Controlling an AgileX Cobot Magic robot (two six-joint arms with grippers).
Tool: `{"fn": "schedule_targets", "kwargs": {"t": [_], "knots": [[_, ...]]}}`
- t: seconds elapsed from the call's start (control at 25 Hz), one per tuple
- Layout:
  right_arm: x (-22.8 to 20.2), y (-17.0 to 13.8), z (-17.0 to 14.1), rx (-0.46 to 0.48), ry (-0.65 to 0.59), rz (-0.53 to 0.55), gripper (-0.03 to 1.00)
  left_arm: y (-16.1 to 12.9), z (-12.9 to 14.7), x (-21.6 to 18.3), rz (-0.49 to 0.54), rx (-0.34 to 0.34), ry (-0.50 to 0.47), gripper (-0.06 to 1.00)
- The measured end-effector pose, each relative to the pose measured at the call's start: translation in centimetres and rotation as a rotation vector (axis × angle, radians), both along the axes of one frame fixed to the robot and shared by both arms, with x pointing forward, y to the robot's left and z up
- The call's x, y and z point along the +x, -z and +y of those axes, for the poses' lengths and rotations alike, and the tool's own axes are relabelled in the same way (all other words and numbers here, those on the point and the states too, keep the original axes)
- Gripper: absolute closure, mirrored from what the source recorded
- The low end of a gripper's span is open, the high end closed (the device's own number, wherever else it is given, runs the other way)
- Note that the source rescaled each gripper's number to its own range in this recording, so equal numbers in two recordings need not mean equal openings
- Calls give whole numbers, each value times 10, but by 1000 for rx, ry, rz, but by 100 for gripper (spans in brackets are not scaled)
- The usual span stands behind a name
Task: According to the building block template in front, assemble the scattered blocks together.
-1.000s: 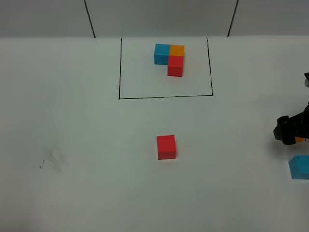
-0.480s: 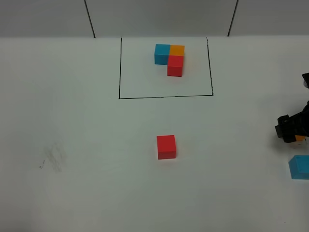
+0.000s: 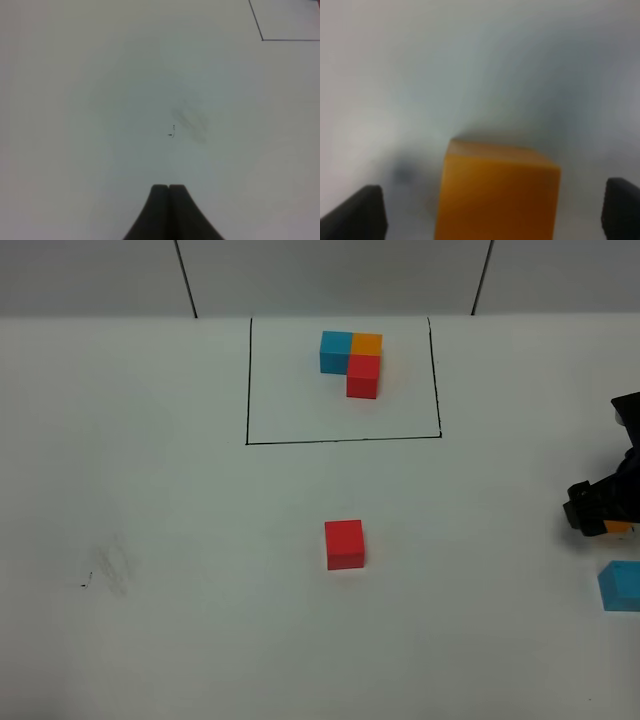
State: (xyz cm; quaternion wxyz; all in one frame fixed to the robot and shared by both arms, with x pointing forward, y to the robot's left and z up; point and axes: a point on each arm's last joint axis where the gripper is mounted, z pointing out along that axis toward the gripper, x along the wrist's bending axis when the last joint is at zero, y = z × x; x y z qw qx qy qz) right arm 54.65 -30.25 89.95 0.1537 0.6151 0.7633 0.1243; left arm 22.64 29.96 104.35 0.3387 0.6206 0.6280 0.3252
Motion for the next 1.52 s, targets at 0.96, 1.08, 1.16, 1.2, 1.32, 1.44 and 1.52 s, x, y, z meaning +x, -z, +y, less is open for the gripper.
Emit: {"fn": "schedule_targets", "kwargs": {"t": [0.96,1.08,1.16,1.2,1.32,1.44,1.52], "knots": [[8,10,6,0,-22,-4,52,0,0,0,0,0,0,94],[12,0,18,10,-46,-26,52,0,0,0,0,0,0,94],[17,-17,27,19,-59,-62,52,0,0,0,0,0,0,94],[19,-25,31,24,-64,-75,52,0,0,0,0,0,0,94],[23,-56,46,46,-81,-127,52,0,0,0,0,0,0,94],[22,-87,66,77,-109,-197,52,0,0,0,0,0,0,94],[20,-103,81,101,-134,-239,52,0,0,0,0,0,0,94]]}}
